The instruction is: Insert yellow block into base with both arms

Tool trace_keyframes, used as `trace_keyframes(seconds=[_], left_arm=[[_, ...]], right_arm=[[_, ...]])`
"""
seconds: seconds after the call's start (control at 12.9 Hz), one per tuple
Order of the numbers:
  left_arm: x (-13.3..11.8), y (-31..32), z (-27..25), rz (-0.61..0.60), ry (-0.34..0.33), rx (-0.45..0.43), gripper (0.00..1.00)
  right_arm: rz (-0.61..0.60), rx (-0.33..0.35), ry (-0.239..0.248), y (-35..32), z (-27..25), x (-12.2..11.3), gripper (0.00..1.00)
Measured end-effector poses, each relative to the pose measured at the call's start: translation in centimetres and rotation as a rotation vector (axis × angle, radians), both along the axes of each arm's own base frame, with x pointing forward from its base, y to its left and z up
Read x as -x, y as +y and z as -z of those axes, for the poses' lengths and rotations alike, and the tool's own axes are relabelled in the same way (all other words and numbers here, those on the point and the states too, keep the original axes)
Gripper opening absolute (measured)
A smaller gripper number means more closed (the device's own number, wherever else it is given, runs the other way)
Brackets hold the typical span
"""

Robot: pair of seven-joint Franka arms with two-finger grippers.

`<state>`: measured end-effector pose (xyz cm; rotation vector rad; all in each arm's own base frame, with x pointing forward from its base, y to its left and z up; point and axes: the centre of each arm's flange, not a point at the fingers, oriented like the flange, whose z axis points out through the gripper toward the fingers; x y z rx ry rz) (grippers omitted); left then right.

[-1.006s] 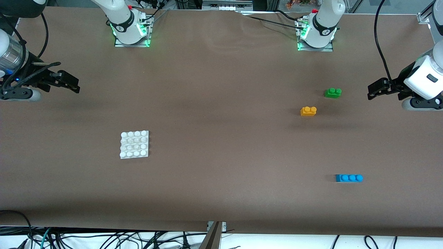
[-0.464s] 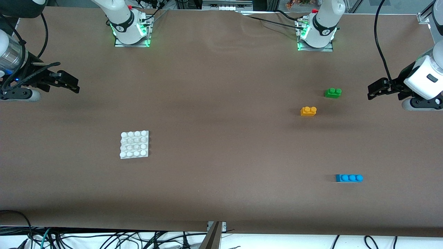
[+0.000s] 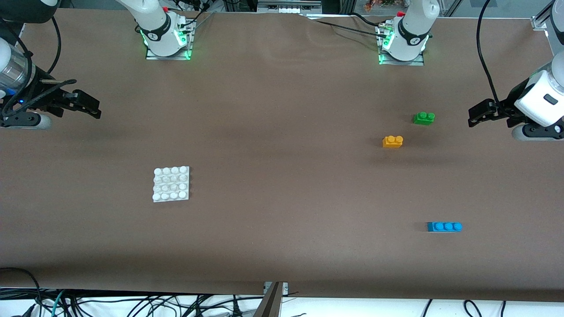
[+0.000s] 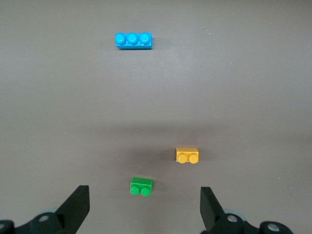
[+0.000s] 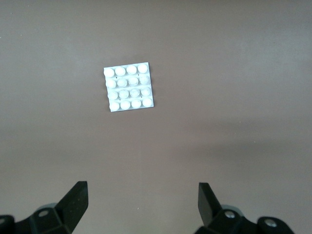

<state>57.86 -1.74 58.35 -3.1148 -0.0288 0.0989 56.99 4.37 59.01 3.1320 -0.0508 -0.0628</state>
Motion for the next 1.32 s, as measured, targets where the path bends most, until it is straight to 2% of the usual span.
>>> trace_keyframes(seconds=[1.32], left_arm=[[-0.06,-0.07,-0.49,0.001,-0.01,0.0,1.0]], right_arm=[[-0.001,0.001,0.001,-0.05,0.16,-0.1,1.0]])
